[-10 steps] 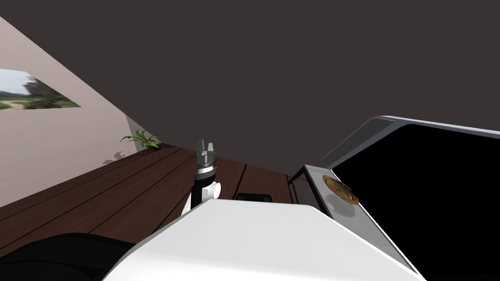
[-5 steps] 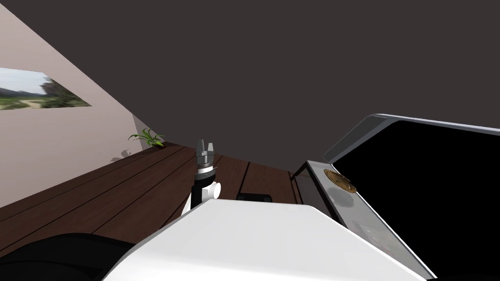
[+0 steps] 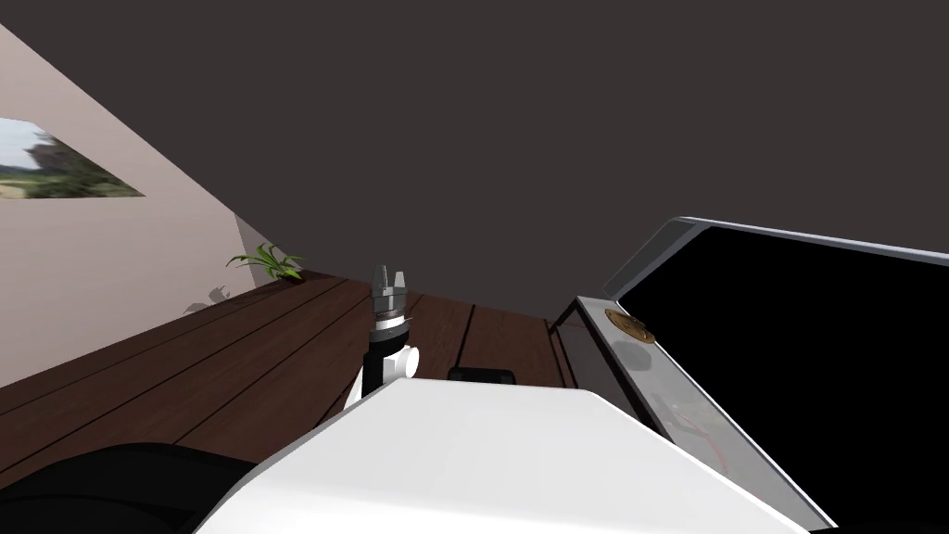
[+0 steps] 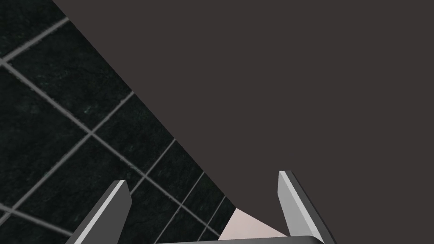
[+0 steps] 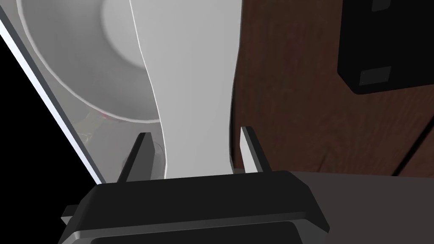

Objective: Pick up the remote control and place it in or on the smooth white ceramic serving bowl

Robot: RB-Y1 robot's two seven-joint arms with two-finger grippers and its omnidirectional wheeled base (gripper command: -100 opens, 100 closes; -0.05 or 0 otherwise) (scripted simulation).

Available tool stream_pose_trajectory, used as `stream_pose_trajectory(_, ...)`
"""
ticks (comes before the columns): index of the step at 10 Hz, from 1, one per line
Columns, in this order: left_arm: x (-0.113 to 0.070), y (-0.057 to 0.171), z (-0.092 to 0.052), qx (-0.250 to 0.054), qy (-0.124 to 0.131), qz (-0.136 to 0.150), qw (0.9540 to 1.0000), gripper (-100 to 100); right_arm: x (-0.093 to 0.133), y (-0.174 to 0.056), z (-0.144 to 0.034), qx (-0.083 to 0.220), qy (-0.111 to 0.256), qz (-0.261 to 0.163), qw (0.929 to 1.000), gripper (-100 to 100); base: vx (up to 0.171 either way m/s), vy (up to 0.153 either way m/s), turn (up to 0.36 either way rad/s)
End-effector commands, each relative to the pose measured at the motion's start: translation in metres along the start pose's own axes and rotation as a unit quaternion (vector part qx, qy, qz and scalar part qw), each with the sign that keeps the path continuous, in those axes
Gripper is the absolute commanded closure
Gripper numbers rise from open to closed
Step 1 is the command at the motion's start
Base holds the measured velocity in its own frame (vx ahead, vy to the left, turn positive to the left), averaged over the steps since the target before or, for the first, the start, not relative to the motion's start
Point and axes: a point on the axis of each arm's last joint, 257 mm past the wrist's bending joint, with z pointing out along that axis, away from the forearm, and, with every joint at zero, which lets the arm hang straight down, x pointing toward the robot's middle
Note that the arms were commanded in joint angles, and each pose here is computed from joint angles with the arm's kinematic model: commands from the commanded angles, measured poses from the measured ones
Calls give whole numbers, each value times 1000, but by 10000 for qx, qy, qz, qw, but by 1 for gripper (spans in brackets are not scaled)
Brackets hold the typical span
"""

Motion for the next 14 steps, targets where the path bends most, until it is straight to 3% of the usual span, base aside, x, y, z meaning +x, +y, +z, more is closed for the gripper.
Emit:
stream_pose_trajectory(1,0,0,0,0,0,0,10000,0,-31,13,2,-181,-233,-232,9993,100,-170,-88,-188)
stream_pose_trajectory(3,0,0,0,0,0,1,10000,0,-43,19,3,-247,-328,-320,9986,100,-103,-84,-76)
stream_pose_trajectory(4,0,0,0,-1,0,1,10000,0,-69,32,5,-372,-529,-506,9966,100,-88,-106,-201)
stream_pose_trajectory(8,0,0,0,-1,1,0,10000,0,-106,51,6,-536,-832,-787,9920,100,-86,-95,-97)
stream_pose_trajectory(10,0,0,0,-1,1,2,10000,0,-143,70,5,-675,-1143,-1069,9854,100,-82,-152,-181)
stream_pose_trajectory(12,0,0,0,-1,1,1,10000,0,-143,71,6,-683,-1134,-1069,9854,100,-57,-91,-38)
stream_pose_trajectory(13,0,0,0,-1,0,0,10000,0,-145,71,5,-676,-1145,-1083,9852,-100,-6,-12,3)
stream_pose_trajectory(14,0,0,0,-1,0,0,10000,0,-145,71,5,-674,-1144,-1083,9852,-100,0,0,0)
